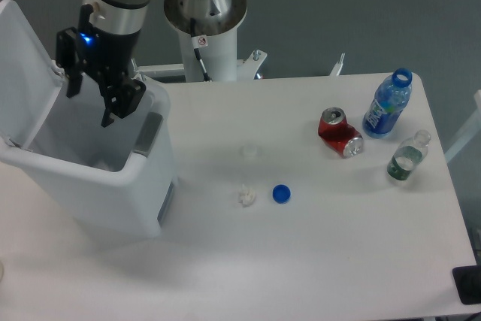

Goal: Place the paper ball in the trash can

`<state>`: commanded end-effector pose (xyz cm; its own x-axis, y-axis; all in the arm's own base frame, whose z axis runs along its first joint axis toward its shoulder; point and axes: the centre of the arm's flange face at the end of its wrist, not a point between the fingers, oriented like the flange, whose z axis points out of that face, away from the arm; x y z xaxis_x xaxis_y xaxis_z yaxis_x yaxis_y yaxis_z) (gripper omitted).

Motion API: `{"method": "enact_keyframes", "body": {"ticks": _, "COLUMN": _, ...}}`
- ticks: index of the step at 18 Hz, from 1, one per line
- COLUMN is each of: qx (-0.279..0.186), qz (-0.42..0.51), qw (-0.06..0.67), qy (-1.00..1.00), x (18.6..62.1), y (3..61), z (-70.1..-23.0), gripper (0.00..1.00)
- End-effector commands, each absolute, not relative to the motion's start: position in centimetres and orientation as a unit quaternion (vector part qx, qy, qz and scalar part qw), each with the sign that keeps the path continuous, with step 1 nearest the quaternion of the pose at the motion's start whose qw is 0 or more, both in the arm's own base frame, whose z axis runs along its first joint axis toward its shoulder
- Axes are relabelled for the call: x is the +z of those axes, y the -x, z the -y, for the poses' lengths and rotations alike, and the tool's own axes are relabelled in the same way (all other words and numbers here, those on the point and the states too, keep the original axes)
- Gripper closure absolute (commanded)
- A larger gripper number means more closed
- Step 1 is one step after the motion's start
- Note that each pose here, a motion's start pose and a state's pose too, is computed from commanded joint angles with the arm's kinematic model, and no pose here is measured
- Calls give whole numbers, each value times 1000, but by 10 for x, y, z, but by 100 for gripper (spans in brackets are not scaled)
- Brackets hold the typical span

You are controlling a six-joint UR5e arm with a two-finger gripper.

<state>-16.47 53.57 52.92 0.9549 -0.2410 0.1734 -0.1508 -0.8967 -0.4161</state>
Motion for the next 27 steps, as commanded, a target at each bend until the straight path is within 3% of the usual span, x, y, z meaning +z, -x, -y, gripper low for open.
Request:
{"method": "enact_keyframes", "body": {"ticks": 6, "qx": -97, "qz": -55, "qw": 204, "qy": 973, "x": 527, "y": 217, "z": -516, "gripper": 0}}
{"method": "enact_keyframes", "body": {"ticks": 9, "qx": -86, "qz": 4, "qw": 212, "qy": 974, "x": 520, "y": 280, "z": -482, "gripper": 0}}
{"method": "enact_keyframes", "body": {"ticks": 14, "qx": -23, "qz": 79, "qw": 248, "qy": 965, "x": 530, "y": 370, "z": -429, "gripper": 0}}
{"method": "enact_keyframes", "body": {"ticks": 16, "qx": -21, "qz": 99, "qw": 237, "qy": 966, "x": 514, "y": 398, "z": -418, "gripper": 0}}
{"method": "enact_keyframes", "body": {"ticks": 19, "qx": 24, "qz": 68, "qw": 175, "qy": 982, "x": 485, "y": 436, "z": -401, "gripper": 0}}
{"method": "enact_keyframes", "body": {"ticks": 27, "qx": 46, "qz": -63, "qw": 34, "qy": 996, "x": 397, "y": 507, "z": -379, "gripper": 0}}
